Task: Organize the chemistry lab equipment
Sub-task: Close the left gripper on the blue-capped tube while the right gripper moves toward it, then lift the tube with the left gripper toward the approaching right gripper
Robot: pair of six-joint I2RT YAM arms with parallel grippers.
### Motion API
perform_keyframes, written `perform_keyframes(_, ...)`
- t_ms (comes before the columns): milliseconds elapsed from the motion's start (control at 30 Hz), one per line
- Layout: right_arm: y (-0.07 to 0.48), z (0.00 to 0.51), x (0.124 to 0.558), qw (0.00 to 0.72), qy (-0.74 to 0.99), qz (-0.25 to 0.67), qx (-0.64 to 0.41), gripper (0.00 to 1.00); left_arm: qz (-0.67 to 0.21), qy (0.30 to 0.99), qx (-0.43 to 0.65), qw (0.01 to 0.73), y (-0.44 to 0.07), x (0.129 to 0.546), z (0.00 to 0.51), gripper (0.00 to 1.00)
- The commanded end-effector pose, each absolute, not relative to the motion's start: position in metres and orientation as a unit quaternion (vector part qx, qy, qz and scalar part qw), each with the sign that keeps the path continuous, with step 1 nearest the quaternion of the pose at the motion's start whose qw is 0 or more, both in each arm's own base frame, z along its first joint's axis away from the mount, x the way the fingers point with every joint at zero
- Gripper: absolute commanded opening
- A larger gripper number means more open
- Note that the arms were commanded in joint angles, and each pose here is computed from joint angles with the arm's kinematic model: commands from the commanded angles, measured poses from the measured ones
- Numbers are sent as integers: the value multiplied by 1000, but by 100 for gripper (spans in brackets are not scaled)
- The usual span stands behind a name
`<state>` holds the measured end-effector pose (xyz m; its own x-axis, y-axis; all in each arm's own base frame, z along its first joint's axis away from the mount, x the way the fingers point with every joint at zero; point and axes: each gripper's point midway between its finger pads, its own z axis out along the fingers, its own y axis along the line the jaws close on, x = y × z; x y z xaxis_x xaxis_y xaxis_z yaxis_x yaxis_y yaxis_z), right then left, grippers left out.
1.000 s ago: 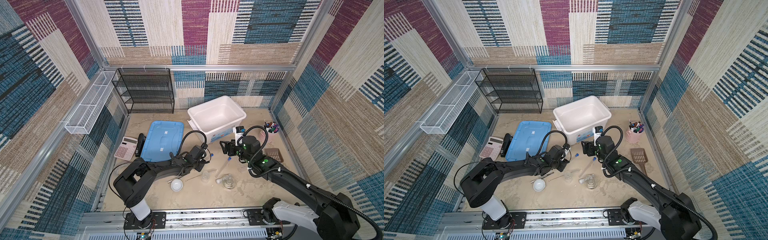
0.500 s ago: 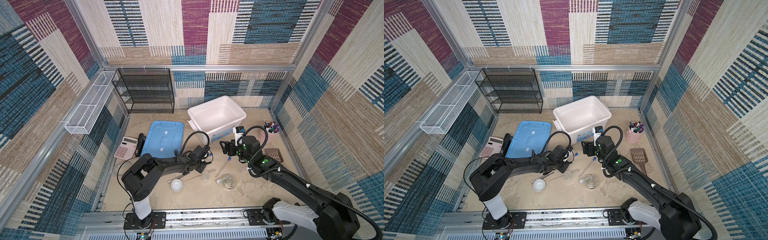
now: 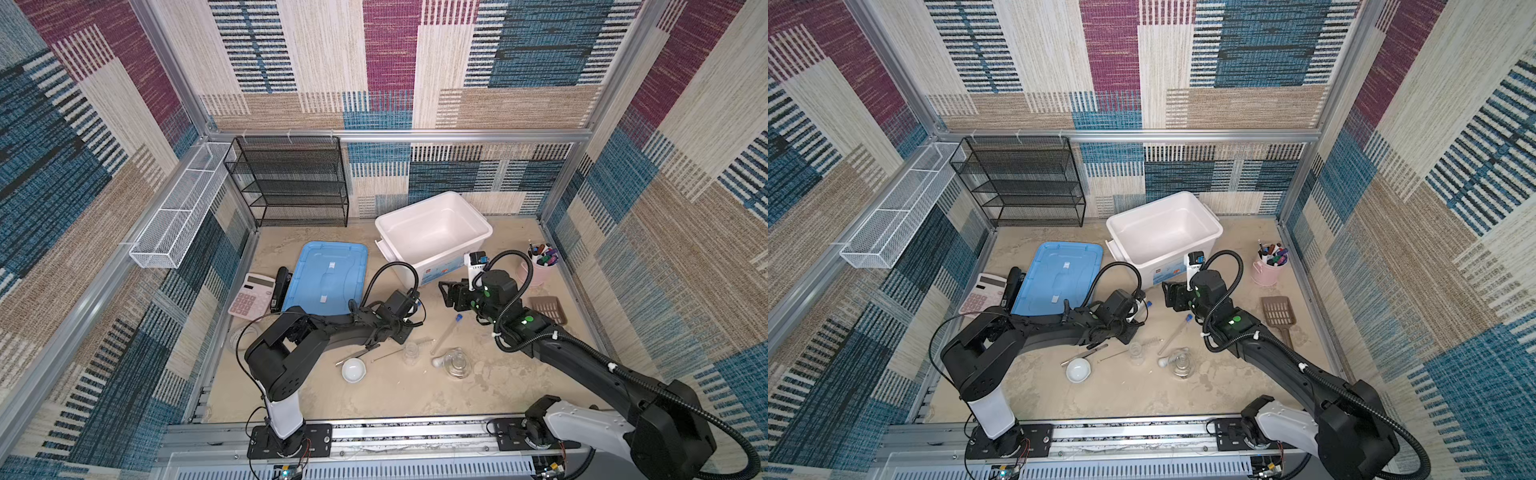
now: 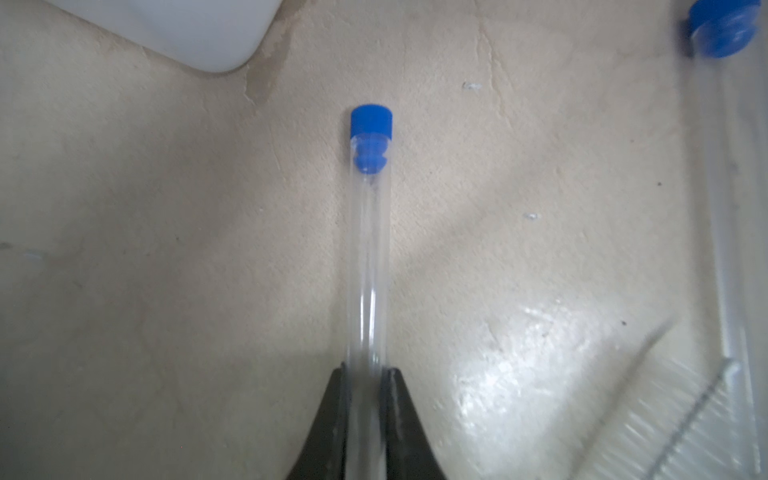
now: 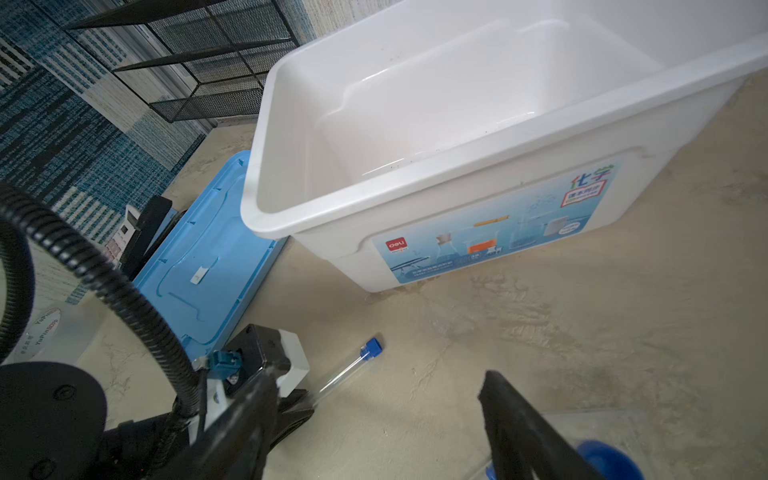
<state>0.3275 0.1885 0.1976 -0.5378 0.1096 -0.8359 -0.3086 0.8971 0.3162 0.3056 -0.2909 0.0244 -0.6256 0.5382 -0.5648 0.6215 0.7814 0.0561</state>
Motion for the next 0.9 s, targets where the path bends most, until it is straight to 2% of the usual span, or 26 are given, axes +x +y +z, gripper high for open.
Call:
perform_keyframes(0,197,206,331,483,841,233,-72,80,-57,908,319,264,-277,297,16,10)
perform_keyframes(200,210,207,330,472,838,257,-94,82,-74,896,317,303,-282,302,39,9)
perform_keyframes(533,233,205,325,441,834,312,-115,67,-123,844,328,407,-288,301,104,9)
perform_keyframes(867,255,197,319,396,832,366,-129,62,-168,797,329,477,-285,285,139,9)
